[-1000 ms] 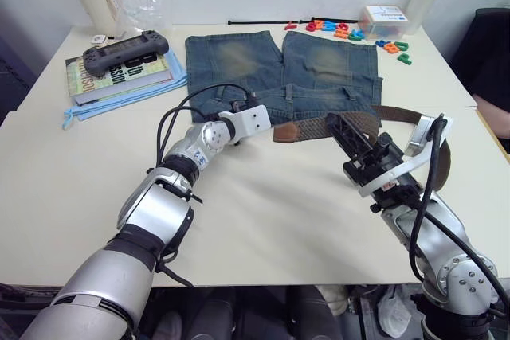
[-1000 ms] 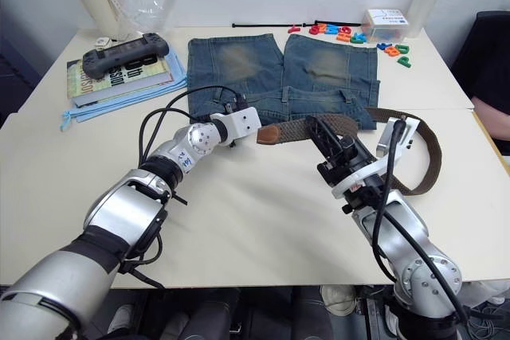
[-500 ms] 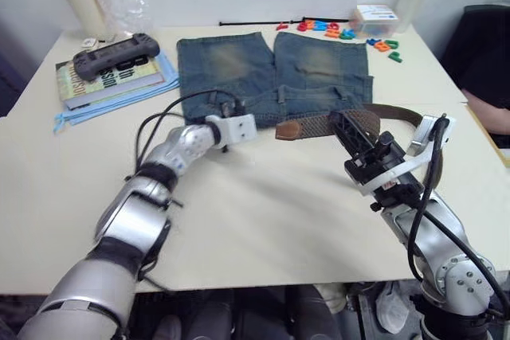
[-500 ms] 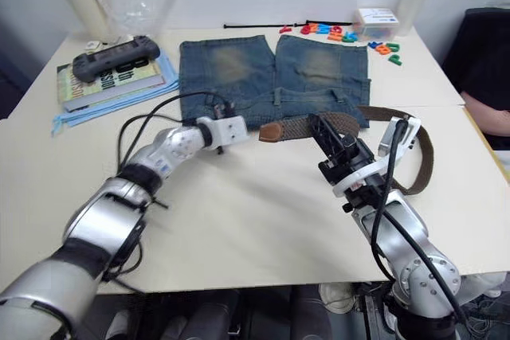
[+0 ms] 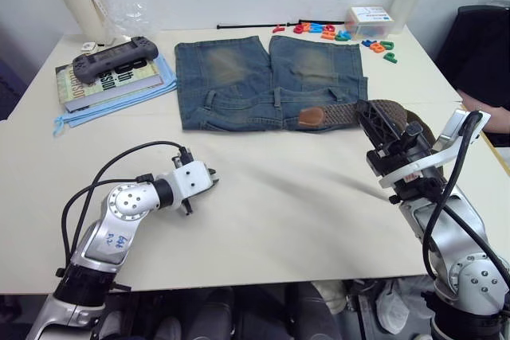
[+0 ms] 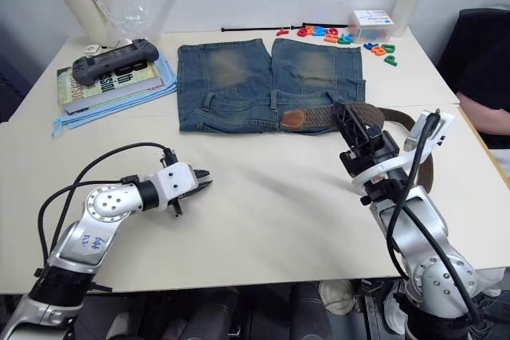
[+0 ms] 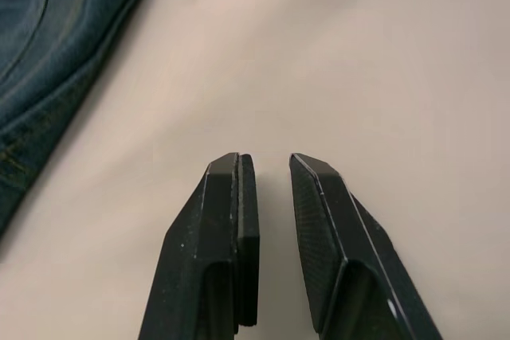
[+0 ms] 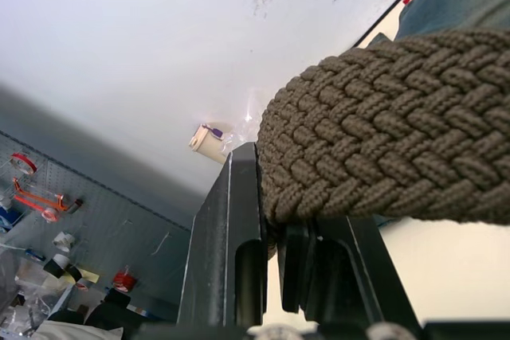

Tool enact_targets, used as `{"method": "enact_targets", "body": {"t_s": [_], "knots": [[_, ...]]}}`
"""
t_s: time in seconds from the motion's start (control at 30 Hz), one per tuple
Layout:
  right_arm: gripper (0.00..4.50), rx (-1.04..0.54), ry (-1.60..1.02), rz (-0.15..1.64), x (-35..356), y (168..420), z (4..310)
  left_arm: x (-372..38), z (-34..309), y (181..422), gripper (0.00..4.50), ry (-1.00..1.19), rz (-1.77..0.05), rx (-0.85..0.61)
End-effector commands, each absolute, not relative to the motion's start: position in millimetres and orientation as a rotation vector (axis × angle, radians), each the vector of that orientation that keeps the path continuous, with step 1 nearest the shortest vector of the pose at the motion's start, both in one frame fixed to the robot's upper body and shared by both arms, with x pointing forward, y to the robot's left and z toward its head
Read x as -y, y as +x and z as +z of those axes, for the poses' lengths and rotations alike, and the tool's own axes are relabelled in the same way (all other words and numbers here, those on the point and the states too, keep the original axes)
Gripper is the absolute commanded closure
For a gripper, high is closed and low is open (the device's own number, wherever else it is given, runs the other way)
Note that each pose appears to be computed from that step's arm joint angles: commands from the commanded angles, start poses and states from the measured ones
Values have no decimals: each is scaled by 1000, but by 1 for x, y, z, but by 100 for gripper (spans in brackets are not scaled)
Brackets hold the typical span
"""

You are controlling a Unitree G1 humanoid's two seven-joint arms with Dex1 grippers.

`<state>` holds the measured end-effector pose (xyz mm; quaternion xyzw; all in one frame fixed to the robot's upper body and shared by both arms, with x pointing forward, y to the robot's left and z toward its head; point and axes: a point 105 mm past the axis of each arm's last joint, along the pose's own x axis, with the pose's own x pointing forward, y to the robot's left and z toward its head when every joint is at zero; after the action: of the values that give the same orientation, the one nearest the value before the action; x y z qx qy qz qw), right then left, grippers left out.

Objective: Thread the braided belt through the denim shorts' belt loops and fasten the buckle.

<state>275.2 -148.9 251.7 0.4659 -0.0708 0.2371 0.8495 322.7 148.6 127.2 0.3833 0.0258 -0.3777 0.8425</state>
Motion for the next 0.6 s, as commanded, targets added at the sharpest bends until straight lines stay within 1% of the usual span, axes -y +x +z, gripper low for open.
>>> {"method": "enact_targets", "body": {"t_s": [0.03, 0.07, 0.17, 0.2, 0.23, 0.33, 0.37, 0.43, 0.47, 0.6], "knots": [[450, 185, 978, 536, 150, 273, 260, -146, 169, 345, 352, 827, -686, 122], [450, 182, 979, 536, 150, 274, 259, -145, 172, 351, 352, 829, -678, 138], [450, 178, 983, 546, 148, 276, 258, -136, 181, 378, 271, 805, -696, 180], [450, 177, 982, 548, 147, 276, 258, -133, 182, 388, 222, 797, -705, 178], [450, 176, 980, 551, 146, 276, 258, -129, 180, 402, 180, 848, -708, 164], [450, 175, 978, 555, 144, 277, 258, -124, 176, 428, 35, 984, -692, 147], [450, 177, 978, 553, 144, 277, 259, -123, 173, 438, 3, 1004, -673, 119], [450, 184, 978, 548, 145, 276, 260, -120, 170, 452, 3, 1052, -631, 97], [450, 188, 979, 543, 145, 275, 260, -120, 165, 458, 3, 1076, -615, 60], [450, 198, 985, 529, 147, 272, 261, -121, 156, 468, 3, 1110, -557, -17]]}}
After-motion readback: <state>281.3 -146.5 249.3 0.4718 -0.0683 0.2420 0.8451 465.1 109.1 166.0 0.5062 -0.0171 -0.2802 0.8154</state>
